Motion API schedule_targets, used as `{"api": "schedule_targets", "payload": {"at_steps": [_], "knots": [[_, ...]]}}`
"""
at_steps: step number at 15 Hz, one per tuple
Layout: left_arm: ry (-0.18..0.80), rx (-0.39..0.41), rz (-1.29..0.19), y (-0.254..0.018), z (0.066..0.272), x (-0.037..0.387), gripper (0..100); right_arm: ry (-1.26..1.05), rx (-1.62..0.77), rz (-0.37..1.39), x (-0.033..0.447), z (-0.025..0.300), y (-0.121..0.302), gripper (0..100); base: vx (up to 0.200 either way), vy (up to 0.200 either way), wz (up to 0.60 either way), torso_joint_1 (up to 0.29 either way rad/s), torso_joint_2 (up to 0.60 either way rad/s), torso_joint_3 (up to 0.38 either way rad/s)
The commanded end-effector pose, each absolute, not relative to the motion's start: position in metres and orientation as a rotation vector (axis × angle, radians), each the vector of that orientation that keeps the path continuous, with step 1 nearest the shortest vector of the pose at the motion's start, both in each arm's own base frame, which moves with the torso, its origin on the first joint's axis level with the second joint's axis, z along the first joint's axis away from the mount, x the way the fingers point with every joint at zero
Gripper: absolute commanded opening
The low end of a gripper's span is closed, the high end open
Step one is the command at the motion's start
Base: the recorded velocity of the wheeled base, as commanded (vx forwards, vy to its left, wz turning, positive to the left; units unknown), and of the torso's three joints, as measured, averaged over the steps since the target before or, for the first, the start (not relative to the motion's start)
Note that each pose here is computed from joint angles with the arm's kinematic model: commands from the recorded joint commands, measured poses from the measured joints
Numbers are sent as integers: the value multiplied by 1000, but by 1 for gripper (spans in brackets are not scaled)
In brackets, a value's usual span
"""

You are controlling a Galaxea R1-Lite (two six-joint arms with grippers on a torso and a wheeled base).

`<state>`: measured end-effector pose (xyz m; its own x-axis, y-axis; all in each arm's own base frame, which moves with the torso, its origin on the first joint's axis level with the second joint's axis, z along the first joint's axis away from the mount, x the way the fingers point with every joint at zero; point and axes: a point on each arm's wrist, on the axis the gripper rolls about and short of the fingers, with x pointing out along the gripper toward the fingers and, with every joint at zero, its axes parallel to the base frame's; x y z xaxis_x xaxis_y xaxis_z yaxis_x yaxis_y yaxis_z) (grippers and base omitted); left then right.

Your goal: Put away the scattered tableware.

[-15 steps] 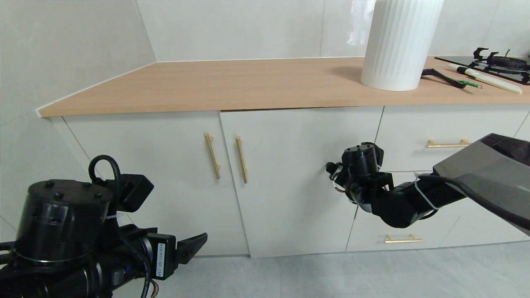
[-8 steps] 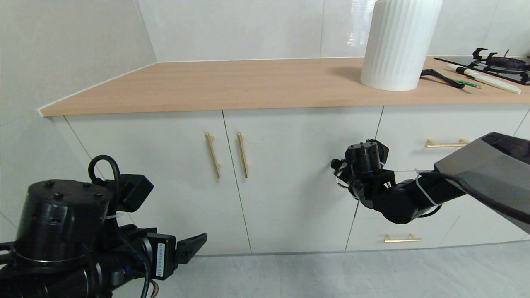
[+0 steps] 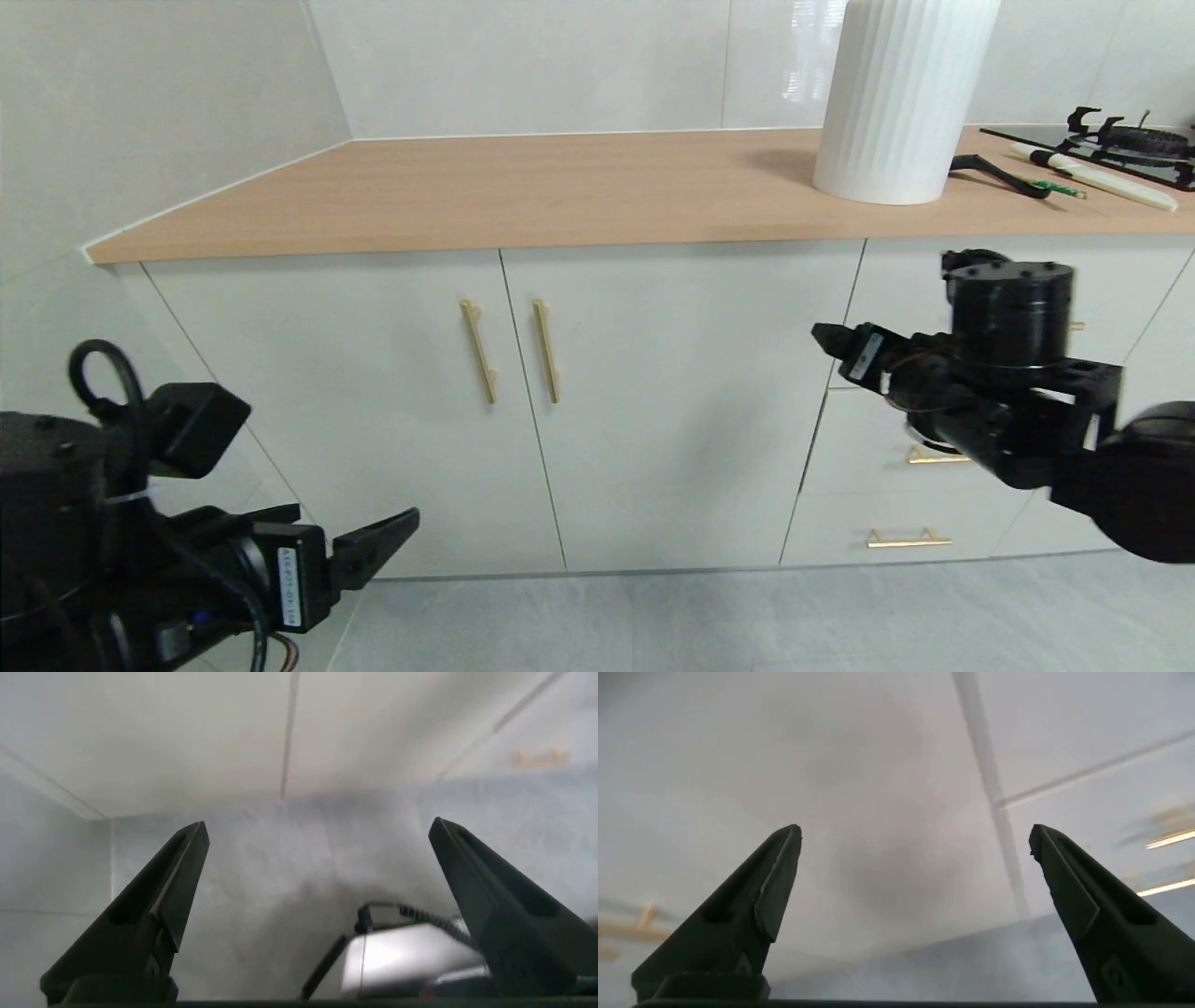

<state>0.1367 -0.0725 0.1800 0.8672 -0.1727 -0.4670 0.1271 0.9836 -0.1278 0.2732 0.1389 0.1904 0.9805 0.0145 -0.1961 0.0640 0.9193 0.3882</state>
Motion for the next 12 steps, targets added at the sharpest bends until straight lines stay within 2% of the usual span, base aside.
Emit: {"api": "schedule_targets", "payload": {"at_steps": [1,3,6,10,12], "knots": [[378,-137,-127,-41,174,88,100,104,339,6,176,210,84,100,0,0,0,0,0,0],[257,-98,-112,-16,158,46,100,56,263,-24,128,199,52,100,0,0,0,0,0,0],[161,50,22,10,138,-4,100,-84,141,-25,61,182,18,100,0,0,0,0,0,0],[110,176,169,15,117,-33,100,-202,-17,-234,5,154,-9,100,0,0,0,0,0,0],[132,176,270,13,113,-32,100,-240,-44,-292,-19,139,-12,100,0,0,0,0,0,0]]}}
